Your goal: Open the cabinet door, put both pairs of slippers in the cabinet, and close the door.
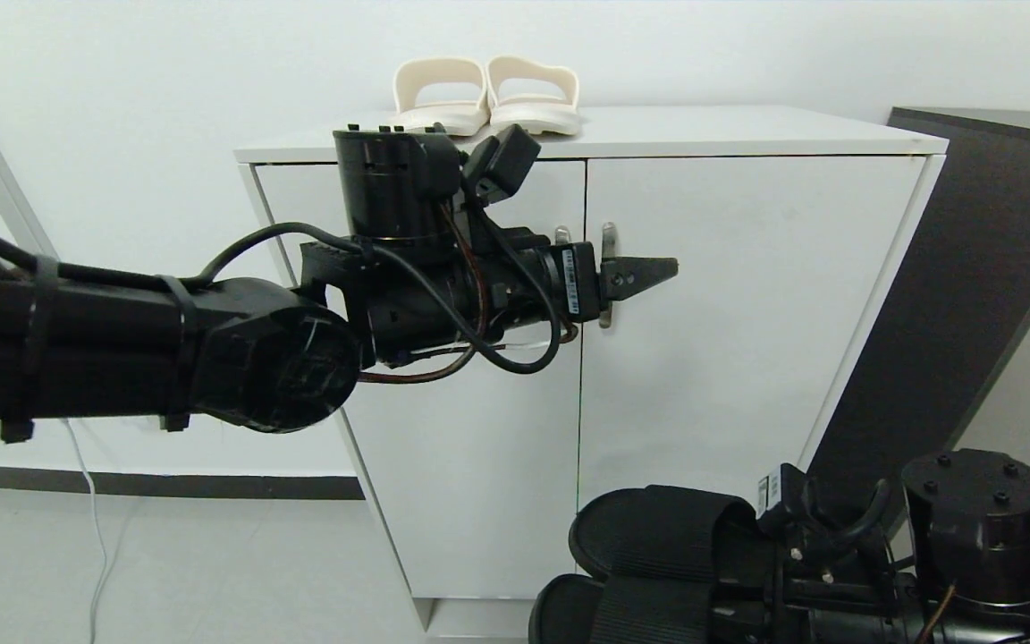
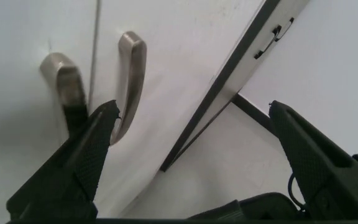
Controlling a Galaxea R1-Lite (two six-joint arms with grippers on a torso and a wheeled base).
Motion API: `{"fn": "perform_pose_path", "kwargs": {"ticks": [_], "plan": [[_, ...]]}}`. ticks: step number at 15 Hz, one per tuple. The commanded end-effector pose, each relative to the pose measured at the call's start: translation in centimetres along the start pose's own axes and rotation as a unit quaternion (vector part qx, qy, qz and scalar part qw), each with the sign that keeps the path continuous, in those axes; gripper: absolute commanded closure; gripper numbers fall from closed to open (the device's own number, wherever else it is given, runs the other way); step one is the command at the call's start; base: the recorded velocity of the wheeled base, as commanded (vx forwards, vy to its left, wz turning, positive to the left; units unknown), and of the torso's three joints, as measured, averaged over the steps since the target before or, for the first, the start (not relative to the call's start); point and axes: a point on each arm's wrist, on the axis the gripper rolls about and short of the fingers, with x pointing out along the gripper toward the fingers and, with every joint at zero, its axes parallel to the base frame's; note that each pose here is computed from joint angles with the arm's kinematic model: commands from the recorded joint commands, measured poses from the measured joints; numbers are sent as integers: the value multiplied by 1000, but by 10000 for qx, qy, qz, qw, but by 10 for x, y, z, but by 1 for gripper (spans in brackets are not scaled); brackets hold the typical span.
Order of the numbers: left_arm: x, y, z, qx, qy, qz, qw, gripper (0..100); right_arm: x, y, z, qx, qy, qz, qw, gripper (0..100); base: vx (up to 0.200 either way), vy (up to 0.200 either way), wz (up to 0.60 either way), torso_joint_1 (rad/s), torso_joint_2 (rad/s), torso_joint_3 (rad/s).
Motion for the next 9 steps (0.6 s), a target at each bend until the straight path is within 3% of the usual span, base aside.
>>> {"fn": "perform_pose_path", "kwargs": {"ticks": [1, 9], "plan": [[8, 4, -3, -17, 30, 21, 10000, 0, 0, 0, -1, 2, 13, 8, 10000, 100, 0, 0, 0, 0, 0, 0], [17, 3, -2, -45, 126, -1, 9999, 0, -1, 1, -3, -102, 27, 17, 9999, 100, 0, 0, 0, 0, 0, 0]]}}
